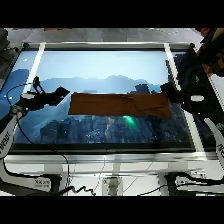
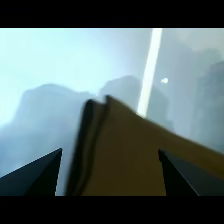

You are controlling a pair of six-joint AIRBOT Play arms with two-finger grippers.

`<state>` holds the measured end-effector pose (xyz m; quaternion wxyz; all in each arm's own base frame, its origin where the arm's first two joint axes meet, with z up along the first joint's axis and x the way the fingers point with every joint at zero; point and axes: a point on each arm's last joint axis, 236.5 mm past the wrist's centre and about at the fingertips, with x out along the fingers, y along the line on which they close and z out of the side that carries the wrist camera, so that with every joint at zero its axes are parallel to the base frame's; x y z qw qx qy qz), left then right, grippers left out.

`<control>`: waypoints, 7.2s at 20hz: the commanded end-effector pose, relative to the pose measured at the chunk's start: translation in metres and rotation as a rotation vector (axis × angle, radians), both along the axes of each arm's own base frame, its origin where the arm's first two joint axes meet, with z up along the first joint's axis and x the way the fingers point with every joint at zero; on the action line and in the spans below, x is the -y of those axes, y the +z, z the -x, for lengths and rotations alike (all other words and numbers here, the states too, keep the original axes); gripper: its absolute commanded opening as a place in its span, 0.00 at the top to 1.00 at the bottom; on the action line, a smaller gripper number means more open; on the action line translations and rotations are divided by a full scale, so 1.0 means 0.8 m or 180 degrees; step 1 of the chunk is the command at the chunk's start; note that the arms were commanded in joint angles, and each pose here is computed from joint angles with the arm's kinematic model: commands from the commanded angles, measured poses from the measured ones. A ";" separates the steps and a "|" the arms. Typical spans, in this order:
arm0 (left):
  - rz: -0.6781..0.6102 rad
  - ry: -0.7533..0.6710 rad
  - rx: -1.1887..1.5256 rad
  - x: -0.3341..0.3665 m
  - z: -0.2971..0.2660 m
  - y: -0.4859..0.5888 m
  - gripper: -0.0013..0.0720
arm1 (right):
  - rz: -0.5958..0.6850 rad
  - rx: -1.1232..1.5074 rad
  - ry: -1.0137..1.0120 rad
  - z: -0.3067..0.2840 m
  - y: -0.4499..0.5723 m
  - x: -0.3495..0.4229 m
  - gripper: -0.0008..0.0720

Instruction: Fold the clothes and pants, and hang the long-sleeved shirts on hangers.

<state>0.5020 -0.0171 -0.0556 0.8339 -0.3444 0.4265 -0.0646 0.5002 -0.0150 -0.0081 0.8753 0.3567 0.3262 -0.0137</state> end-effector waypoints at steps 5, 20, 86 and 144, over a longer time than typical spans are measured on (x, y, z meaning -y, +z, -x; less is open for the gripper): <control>0.0166 -0.0543 -0.0774 0.022 0.049 -0.057 0.04 | -0.0240 -0.0538 0.0616 0.053 -0.029 -0.034 0.05; -0.0120 -0.1416 -0.0236 0.111 0.026 0.019 0.97 | 0.0355 0.0018 0.1495 0.014 0.029 -0.213 0.97; -0.1485 -0.2585 0.0809 0.203 0.076 0.150 0.02 | -0.0511 -0.1393 0.2116 0.062 -0.137 -0.226 0.25; -0.3608 -0.2288 0.0507 0.001 0.151 0.273 0.96 | 0.1454 -0.1495 -0.0110 0.138 0.095 0.251 0.97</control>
